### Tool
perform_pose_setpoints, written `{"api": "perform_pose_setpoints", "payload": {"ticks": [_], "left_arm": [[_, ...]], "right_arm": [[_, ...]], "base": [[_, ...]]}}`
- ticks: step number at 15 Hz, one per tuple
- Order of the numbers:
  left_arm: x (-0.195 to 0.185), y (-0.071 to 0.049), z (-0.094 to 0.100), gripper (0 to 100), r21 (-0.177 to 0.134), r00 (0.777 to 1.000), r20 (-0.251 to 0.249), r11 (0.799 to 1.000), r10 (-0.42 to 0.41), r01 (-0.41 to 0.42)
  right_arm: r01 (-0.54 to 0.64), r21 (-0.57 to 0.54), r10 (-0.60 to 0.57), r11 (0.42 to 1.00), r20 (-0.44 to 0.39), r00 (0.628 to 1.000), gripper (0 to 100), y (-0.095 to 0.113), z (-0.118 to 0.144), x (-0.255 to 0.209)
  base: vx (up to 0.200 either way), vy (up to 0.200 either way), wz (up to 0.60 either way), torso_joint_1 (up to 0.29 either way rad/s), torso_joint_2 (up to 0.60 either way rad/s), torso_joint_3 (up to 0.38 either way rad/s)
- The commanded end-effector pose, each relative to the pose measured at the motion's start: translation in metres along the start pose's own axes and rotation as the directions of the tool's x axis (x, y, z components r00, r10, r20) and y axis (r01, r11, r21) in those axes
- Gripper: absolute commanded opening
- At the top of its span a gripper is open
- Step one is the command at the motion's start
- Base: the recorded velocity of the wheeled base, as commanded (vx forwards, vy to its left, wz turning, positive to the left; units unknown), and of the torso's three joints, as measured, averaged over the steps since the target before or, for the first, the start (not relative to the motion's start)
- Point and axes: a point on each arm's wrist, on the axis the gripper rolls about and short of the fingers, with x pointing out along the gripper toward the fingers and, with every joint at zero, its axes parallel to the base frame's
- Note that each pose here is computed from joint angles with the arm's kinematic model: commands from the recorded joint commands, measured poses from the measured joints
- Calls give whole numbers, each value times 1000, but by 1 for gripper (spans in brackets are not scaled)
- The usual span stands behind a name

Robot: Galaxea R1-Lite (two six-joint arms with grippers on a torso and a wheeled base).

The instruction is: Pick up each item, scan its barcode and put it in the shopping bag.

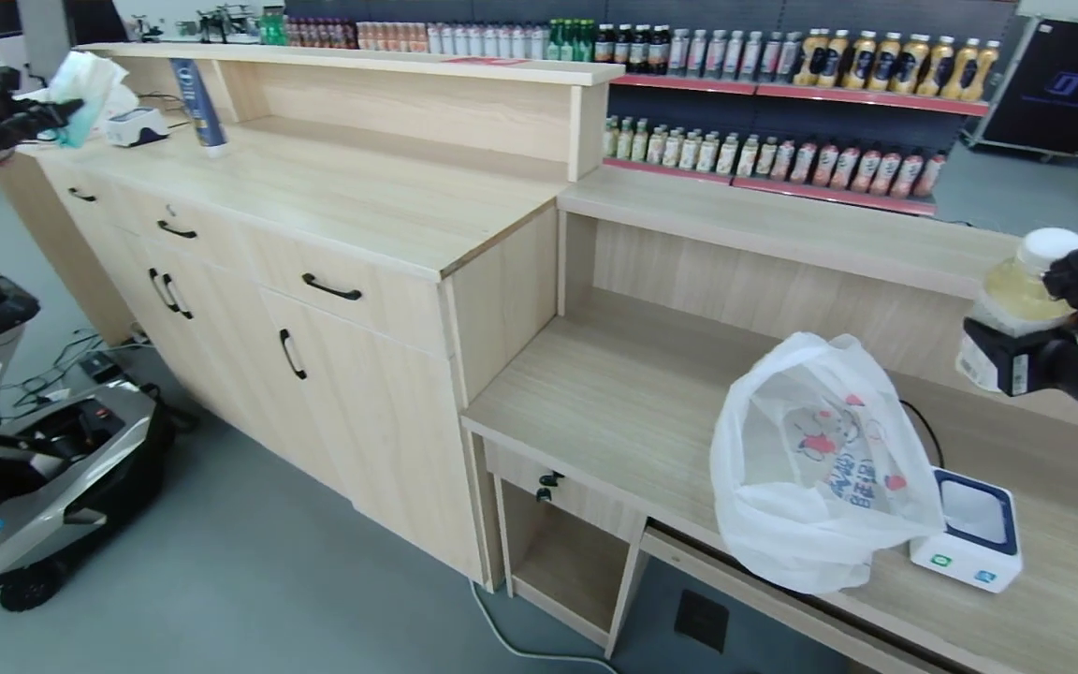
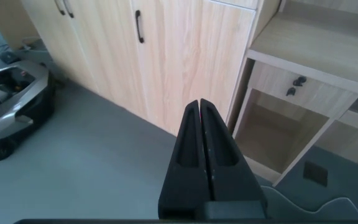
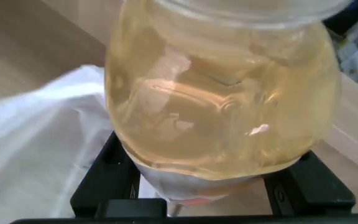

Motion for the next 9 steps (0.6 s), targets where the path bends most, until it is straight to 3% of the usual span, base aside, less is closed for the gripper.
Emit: {"api": "perform_pose_setpoints", "payload": {"ticks": [1,5,9], "left_arm": [[0,0,0,0,0,1000,0,1000,1,-1],[0,0,0,0,0,1000,0,1000,1,-1],[0,0,0,0,0,1000,0,1000,1,-1]], "right_arm": [[-122,104,127,987,-40,991,0,27,-18,41],[-170,183,200,968,-166,966,0,47,-60,51],[-177,192,213,965,-188,959,0,57,-85,67]], "base": [[0,0,0,0,0,0],[0,0,0,0,0,0],[0,0,0,0,0,0]]}}
